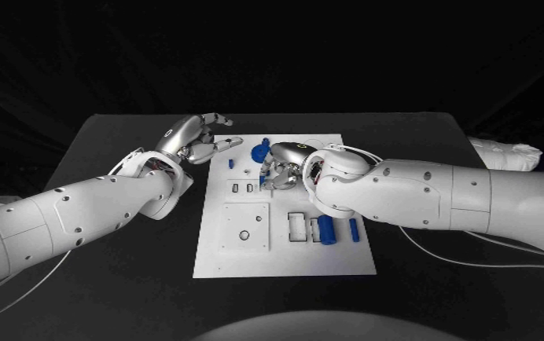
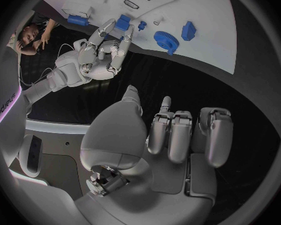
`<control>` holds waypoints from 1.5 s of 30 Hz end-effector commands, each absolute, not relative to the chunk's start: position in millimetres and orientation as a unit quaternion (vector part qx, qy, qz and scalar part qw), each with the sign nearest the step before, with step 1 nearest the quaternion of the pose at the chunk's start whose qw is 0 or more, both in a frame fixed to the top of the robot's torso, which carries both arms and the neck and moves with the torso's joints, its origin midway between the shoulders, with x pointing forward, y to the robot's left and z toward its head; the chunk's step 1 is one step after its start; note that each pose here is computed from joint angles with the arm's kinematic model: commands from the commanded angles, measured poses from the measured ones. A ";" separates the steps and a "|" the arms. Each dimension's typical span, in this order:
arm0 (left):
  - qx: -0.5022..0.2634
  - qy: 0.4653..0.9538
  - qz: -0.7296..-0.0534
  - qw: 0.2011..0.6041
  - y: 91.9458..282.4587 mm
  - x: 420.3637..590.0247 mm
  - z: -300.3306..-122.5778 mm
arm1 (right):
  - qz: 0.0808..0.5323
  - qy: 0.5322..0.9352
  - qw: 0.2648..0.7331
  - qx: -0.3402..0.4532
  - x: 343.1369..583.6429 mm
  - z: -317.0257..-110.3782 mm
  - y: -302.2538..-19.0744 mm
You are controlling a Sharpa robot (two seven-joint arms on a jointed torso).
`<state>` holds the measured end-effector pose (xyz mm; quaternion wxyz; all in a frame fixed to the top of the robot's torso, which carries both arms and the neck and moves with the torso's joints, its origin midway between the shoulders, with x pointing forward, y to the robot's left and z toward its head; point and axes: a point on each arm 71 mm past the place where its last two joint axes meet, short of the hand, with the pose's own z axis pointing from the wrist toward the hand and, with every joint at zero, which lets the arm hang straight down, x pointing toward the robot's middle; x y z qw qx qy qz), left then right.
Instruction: Assemble the parts on the task board
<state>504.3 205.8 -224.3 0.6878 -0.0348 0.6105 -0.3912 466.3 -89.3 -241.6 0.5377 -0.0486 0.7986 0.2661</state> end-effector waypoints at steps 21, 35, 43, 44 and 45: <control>-0.028 0.607 -0.397 0.688 203.6 503.6 -223.2 | 0.243 0.799 0.545 -0.071 463.2 -248.6 -86.1; -0.028 0.607 -0.396 0.688 204.5 503.5 -223.1 | 0.245 0.805 0.536 -0.071 460.7 -250.9 -87.6; -0.028 0.607 -0.395 0.689 205.2 503.6 -223.1 | 0.247 0.804 0.537 -0.068 460.4 -250.8 -87.4; -0.028 0.607 -0.395 0.689 205.3 503.6 -223.1 | 0.248 0.803 0.538 -0.067 460.5 -250.6 -87.5; -0.028 0.607 -0.395 0.689 205.4 503.5 -223.1 | 0.249 0.802 0.539 -0.066 460.6 -250.4 -87.5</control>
